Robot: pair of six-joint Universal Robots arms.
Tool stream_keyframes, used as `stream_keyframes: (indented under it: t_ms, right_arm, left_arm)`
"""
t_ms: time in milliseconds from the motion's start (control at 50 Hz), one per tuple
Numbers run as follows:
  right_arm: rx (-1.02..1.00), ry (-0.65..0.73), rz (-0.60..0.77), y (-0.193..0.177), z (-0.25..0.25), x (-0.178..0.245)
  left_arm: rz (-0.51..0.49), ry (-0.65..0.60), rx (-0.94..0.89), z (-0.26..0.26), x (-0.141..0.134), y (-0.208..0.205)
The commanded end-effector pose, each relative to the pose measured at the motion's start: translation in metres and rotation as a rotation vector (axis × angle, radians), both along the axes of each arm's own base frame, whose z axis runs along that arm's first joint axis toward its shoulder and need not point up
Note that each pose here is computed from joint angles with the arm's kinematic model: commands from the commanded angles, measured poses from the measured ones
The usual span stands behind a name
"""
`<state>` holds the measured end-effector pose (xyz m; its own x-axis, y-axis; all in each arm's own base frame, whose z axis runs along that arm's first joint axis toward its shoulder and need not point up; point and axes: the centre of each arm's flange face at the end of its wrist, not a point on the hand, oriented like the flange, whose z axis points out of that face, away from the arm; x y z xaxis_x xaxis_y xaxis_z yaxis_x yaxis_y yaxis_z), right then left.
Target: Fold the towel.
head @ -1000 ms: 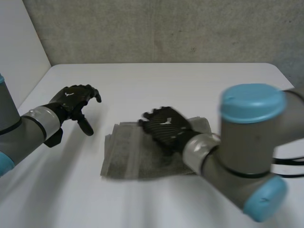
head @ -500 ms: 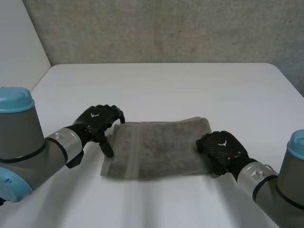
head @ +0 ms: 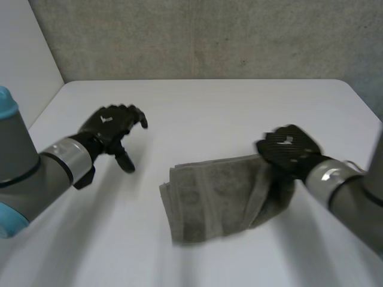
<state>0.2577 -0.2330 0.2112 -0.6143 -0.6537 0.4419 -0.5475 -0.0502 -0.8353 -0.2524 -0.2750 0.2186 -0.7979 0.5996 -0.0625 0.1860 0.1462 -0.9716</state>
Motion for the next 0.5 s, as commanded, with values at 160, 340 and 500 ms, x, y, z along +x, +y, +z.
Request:
stream_keyframes:
  t_ms: [160,340,500]
  right_arm:
    - [0.162,0.037,0.382,0.096,-0.043,0.103]
    - [0.155,-0.176,0.165,0.055,-0.002,0.066]
    - [0.136,-0.286,0.006,0.018,0.027,0.021]
  left_arm:
    - [0.043,0.161,-0.039,0.039,0.002,-0.013]
    - [-0.013,0.167,-0.022,0.035,-0.017,-0.006]
    - [-0.120,0.180,0.000,0.029,-0.057,0.013]
